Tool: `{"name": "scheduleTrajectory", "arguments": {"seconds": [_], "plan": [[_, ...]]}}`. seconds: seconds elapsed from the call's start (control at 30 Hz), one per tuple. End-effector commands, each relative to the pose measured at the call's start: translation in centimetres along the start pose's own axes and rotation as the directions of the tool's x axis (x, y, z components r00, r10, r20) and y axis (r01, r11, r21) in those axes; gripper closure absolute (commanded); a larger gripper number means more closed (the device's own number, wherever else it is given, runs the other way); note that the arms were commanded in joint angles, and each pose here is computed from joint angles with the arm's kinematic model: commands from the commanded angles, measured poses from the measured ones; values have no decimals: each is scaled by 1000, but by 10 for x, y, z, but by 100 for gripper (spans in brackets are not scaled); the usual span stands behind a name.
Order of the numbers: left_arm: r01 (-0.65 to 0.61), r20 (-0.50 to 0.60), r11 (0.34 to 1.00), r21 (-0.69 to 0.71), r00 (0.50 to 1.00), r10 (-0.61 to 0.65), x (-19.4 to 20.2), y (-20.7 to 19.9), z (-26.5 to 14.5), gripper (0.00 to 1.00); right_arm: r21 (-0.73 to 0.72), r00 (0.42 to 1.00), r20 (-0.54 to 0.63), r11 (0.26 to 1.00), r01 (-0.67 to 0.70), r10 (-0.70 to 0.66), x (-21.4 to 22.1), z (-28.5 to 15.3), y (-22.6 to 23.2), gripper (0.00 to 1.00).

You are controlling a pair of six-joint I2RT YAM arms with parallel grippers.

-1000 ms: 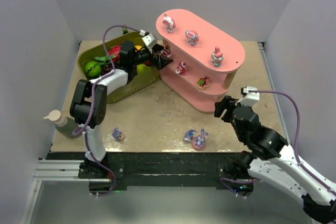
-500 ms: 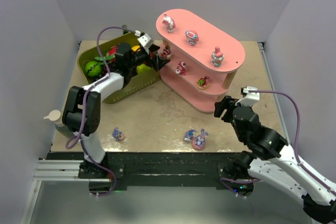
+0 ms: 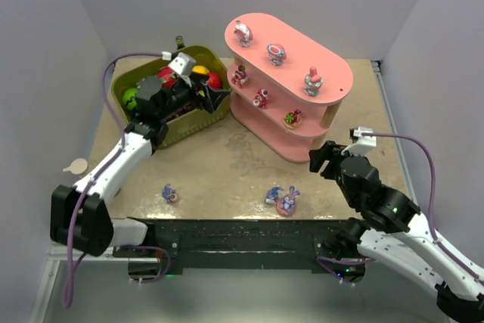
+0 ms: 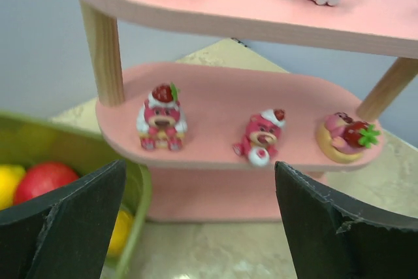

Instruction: Place and organize the plastic toys onto the shelf

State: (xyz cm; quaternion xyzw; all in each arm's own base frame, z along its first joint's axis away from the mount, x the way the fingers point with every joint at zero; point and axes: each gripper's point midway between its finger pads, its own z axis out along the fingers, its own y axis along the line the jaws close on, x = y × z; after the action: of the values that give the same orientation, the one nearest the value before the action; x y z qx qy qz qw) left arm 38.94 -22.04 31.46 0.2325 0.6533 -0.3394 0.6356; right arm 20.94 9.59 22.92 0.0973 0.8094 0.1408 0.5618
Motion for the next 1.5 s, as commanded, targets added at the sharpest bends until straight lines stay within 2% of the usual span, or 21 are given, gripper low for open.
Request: {"name": "scheduleTrajectory", "arguments": {"seconds": [0.0,0.13,0.27,0.43,0.6,0.67,0.77,0.83,0.9,0.93,0.97,1.0,1.03,1.1,1.13,1.2,1.4,1.43,1.47], "plan": [[243,-39,936,-255,964,-261,25,6,-54,1,-47,1000,1,998,-30,30,-4,-2,10,30],[311,6,818,-485,936,-352,52,18,-109,1,-103,999,-32,995,-2,-2,8,4,22,29],[298,33,708,-641,932,-362,67,23,-164,0,-206,995,-80,977,49,-67,21,10,44,28],[280,45,656,-701,935,-351,69,17,-203,1,-332,987,-110,940,75,-118,35,12,69,28],[308,-23,748,-588,918,-396,88,-7,-189,2,-268,977,-198,963,20,-75,64,27,63,30],[319,-58,822,-471,919,-389,92,-24,-175,4,-231,973,-224,973,-7,-47,76,31,56,31],[353,-72,868,-349,914,-400,98,-42,-160,5,-170,975,-223,985,-31,-8,79,34,46,32],[372,-106,875,-309,901,-421,108,-54,-150,5,-128,981,-192,990,-54,29,71,33,37,31],[368,-103,868,-333,901,-422,115,-56,-138,5,-117,983,-179,991,-63,41,68,30,33,31],[362,-139,887,-285,901,-412,120,-79,-128,5,-104,987,-150,992,-70,54,61,28,30,30],[352,-120,884,-306,907,-403,117,-80,-121,5,-99,989,-139,993,-71,57,58,28,28,30],[343,-131,883,-322,907,-400,123,-83,-109,5,-88,989,-137,994,-69,56,57,26,25,30],[334,-170,895,-296,904,-393,130,-102,-102,5,-84,990,-126,994,-73,62,53,25,25,30],[312,-185,879,-360,900,-395,140,-104,-90,5,-60,990,-126,996,-66,58,52,24,20,29],[310,-207,887,-342,896,-392,146,-120,-86,7,-54,991,-121,996,-67,60,49,24,20,29],[311,-193,869,-385,893,-405,159,-127,-78,8,-31,992,-112,997,-64,60,47,23,15,29],[318,-208,864,-389,884,-419,190,-187,-62,21,-12,994,-95,998,-60,59,42,21,10,28],[323,-179,859,-398,891,-417,185,-193,-55,23,-12,994,-95,998,-60,59,41,20,9,28],[299,-206,861,-411,890,-407,199,-200,-51,25,-11,994,-91,998,-62,60,41,19,8,28]]}}
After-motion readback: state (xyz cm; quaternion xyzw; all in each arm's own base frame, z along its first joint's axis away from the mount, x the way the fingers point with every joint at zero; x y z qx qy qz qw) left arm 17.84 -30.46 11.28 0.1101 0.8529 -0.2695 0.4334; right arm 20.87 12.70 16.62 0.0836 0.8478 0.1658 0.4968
